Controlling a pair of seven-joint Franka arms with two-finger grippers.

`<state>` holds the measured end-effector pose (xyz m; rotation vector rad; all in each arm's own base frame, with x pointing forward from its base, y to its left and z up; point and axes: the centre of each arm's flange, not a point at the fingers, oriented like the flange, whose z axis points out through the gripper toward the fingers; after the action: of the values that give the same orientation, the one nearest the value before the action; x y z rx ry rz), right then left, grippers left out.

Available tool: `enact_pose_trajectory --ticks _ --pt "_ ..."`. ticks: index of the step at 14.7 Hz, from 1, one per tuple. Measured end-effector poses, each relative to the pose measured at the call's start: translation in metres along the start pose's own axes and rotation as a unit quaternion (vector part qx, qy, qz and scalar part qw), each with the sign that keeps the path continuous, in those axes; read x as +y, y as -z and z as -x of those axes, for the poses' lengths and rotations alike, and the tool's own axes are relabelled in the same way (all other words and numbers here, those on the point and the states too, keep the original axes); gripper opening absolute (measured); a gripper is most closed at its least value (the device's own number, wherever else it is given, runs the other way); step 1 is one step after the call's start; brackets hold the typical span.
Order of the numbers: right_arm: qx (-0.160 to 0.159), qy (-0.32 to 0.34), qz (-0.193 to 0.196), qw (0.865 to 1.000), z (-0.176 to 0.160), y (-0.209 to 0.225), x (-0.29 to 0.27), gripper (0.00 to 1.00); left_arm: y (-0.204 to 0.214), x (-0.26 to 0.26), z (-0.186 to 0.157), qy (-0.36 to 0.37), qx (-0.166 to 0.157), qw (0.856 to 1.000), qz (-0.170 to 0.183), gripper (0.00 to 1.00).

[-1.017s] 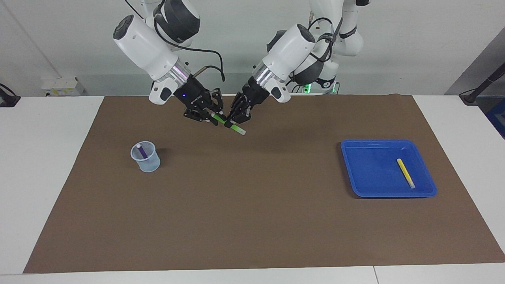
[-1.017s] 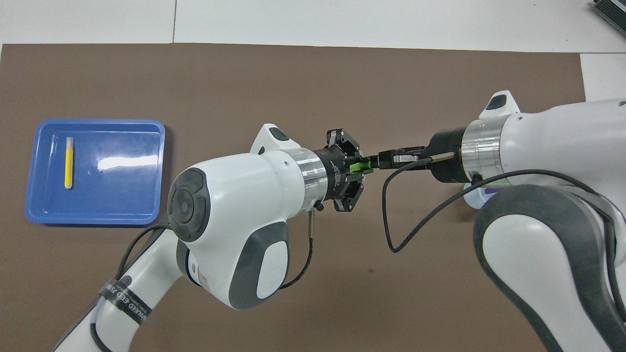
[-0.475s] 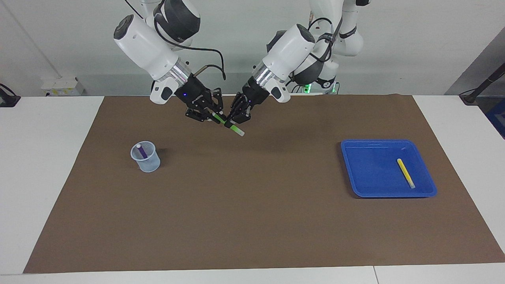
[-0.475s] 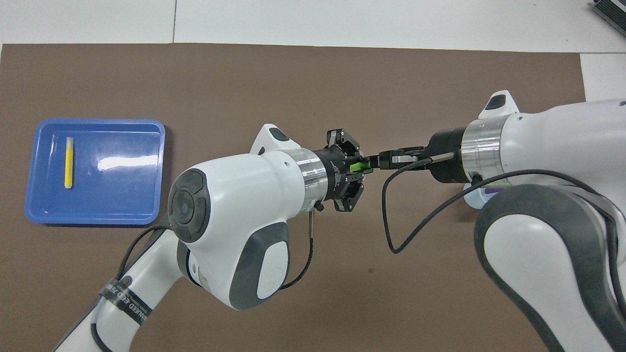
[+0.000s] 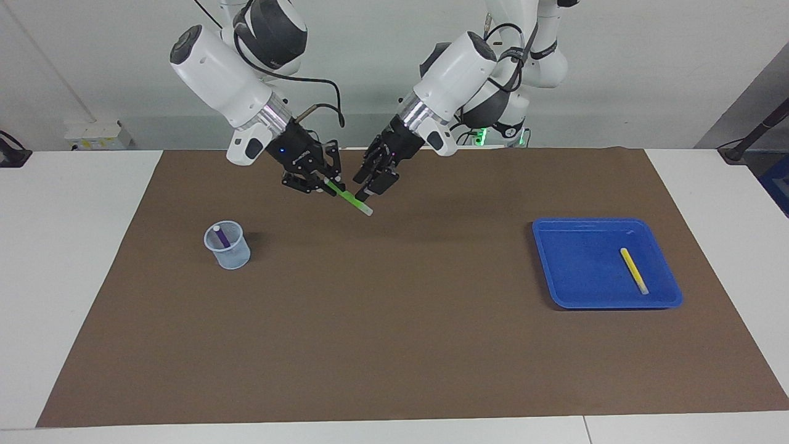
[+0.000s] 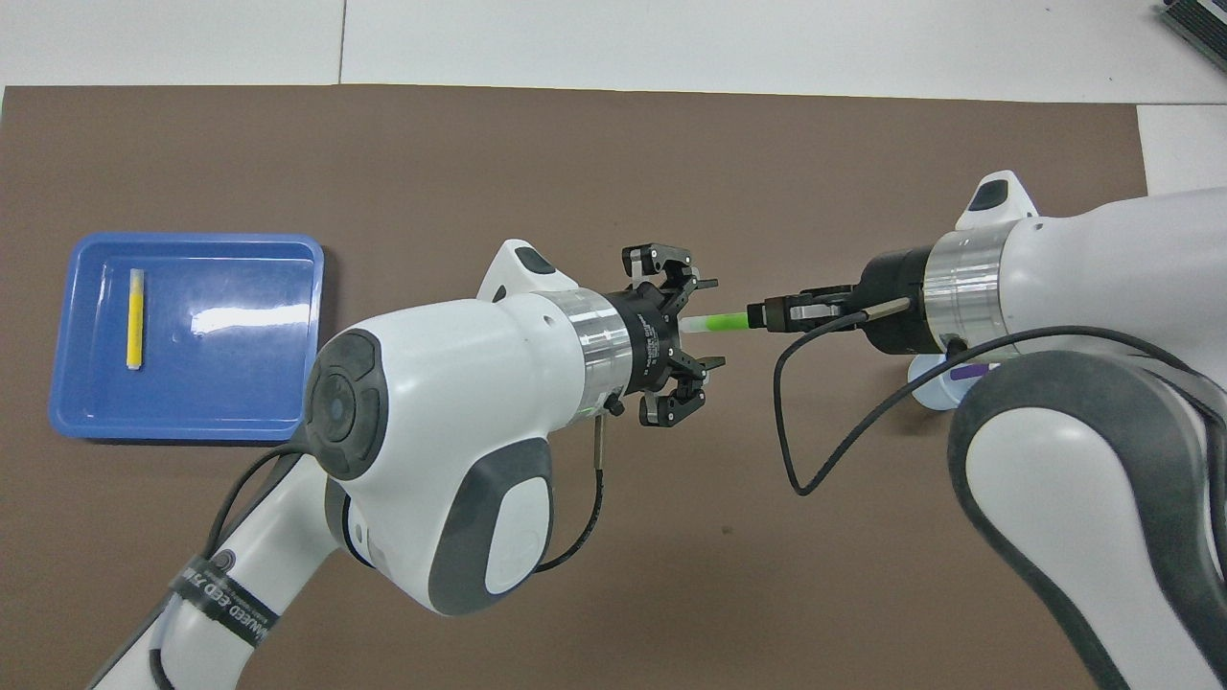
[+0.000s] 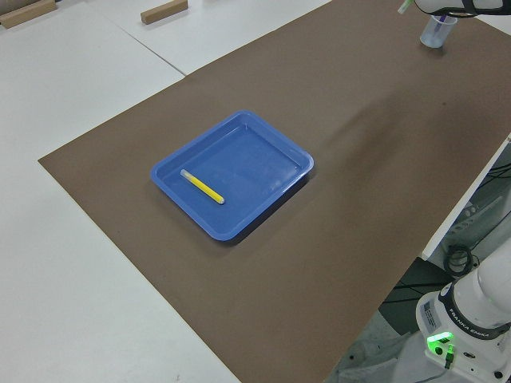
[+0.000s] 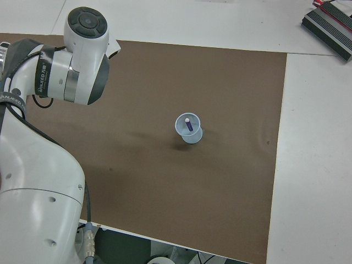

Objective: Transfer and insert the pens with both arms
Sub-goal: 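Carry the green pen to the cup while the left gripper retreats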

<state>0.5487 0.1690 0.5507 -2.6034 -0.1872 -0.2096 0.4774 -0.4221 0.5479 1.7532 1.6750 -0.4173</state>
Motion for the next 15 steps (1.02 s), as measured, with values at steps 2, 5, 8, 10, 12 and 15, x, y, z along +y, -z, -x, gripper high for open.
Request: enact_pose_trajectory --ticks 2,5,8,10,12,15 --pt "-0.001 0.015 0.029 0.999 -0.001 0.003 0.007 0.21 0.011 0.002 0.000 0.000 0.003 1.000 -0.005 0.79" --pt "-0.005 0.048 0.080 0.996 -0.001 0.005 0.014 0.21 0.029 0.018 -0.022 0.019 0.018 1.000 -0.015 0.80" --pt "-0.009 0.077 0.137 0.988 -0.003 0.011 0.027 0.21 0.054 0.052 -0.072 0.058 0.040 0.997 -0.012 0.80" --pt "-0.012 0.091 0.169 0.981 -0.003 0.014 0.034 0.21 0.078 0.077 -0.111 0.088 0.052 0.995 0.003 0.80" --pt "-0.014 0.099 0.196 0.975 -0.004 0.018 0.043 0.21 0.096 0.093 -0.138 0.110 0.058 0.992 0.018 0.84" --pt "-0.021 0.113 0.228 0.967 -0.005 0.025 0.059 0.21 0.116 0.109 -0.168 0.134 0.064 0.988 0.038 0.95"
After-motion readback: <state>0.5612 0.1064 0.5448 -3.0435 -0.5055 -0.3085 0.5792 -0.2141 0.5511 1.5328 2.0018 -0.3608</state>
